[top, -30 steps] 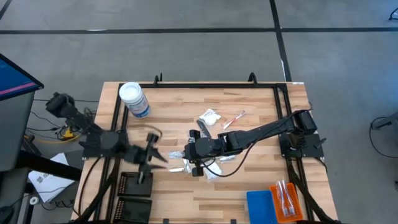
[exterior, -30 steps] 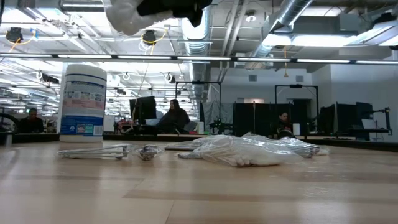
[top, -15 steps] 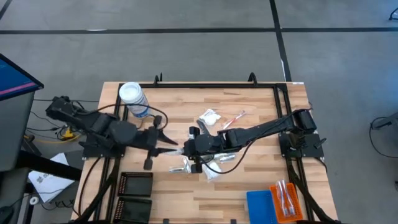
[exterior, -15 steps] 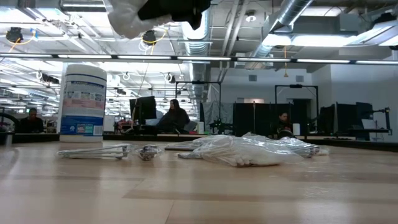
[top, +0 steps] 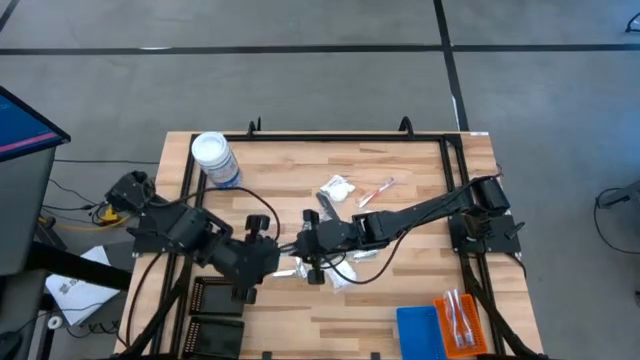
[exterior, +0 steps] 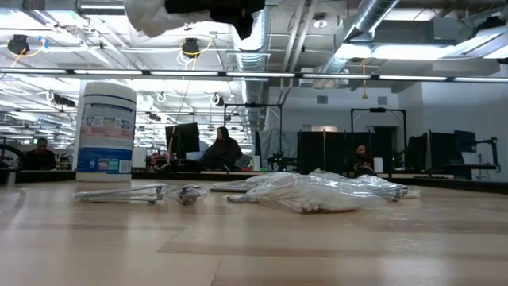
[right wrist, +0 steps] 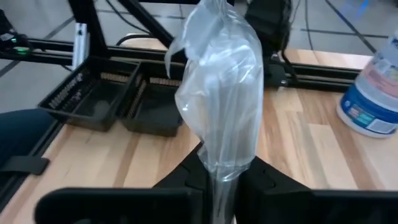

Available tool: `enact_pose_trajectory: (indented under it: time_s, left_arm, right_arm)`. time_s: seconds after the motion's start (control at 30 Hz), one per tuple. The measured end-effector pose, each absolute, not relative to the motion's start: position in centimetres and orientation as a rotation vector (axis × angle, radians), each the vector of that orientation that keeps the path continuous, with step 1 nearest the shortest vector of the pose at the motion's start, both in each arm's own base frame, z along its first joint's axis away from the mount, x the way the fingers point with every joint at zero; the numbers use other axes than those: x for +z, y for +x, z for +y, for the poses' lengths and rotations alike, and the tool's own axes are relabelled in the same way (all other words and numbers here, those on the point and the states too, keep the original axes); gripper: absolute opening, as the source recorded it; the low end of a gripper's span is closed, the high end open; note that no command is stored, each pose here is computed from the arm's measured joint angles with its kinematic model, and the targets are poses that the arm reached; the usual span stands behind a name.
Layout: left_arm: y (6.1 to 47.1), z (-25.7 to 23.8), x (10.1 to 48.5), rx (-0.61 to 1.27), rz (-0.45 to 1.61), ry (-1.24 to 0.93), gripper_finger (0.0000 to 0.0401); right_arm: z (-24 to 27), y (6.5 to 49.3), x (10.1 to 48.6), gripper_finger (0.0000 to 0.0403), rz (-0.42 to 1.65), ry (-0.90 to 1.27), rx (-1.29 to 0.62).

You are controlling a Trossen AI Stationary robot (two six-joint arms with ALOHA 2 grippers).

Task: Pick & Place Travel size toiletries
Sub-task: Put the vanity pack into the bottom black bin

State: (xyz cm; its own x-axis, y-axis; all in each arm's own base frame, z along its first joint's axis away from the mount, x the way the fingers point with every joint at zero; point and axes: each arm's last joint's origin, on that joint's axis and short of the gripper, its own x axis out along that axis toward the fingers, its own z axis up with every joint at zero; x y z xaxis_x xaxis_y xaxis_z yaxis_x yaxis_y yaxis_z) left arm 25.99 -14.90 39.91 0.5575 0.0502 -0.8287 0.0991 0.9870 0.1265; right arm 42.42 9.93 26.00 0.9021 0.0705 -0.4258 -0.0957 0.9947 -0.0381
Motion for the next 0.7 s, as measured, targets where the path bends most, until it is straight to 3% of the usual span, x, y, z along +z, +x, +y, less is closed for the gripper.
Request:
enact_pose_trajectory:
  time_s: [0.17, 0.37, 0.53, 0.7]
  left_arm:
    - [25.9, -13.9, 39.3, 0.082, 1.028, 0.219, 0.0239]
    - [26.5, -12.6, 38.6, 0.142, 1.052, 0.219, 0.0293]
    - [26.9, -12.0, 38.5, 0.134, 1.073, 0.172, 0.0294]
    - [27.1, -11.6, 38.5, 0.138, 1.086, 0.120, 0.0254]
  right_arm:
    - [10.1, 42.5, 26.3, 0.0016, 0.404, -0.053, 0.088]
    - [10.4, 42.4, 26.3, 0.0044, 0.403, -0.054, 0.098]
    - [10.1, 42.5, 26.3, 0.0035, 0.399, -0.053, 0.082]
    - [10.0, 42.6, 26.3, 0.0018, 0.399, -0.053, 0.078]
